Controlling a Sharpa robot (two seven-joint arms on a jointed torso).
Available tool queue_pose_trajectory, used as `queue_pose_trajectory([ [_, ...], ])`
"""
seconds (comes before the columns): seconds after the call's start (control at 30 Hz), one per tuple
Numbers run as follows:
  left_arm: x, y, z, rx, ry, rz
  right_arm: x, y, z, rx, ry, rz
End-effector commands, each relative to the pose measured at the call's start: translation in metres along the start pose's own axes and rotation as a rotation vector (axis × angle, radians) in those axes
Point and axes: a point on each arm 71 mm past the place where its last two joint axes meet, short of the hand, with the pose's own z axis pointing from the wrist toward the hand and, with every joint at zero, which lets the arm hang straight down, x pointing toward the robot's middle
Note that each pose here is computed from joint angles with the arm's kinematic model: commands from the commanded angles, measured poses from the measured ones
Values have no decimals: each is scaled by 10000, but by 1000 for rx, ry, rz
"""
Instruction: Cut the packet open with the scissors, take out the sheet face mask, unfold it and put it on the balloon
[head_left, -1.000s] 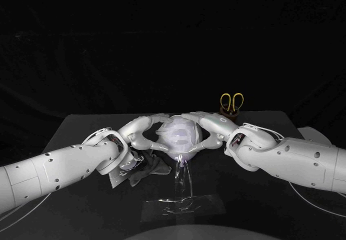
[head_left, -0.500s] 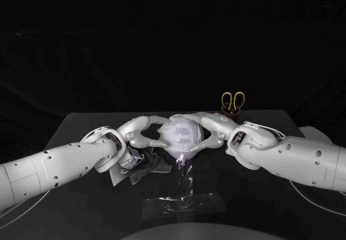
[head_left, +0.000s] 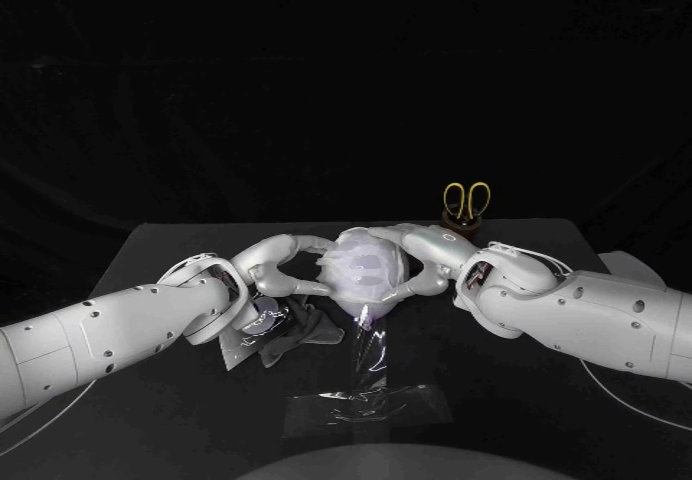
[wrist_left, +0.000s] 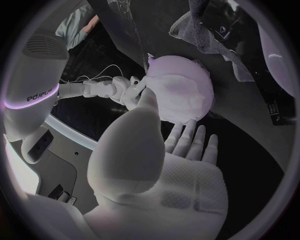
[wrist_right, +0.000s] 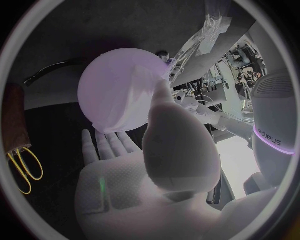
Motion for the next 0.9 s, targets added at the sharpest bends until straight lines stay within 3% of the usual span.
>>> queue_pose_trajectory([
  [0.03, 18, 14, -5, -12, 22, -18, 43, -10, -9, 9, 36, -15],
  [0.6, 41, 93, -32, -46, 29, -17, 39, -13, -17, 12, 25, -18],
  [0.9, 16, 135, -45, -53, 8, -23, -27, 18, -28, -33, -68, 25],
])
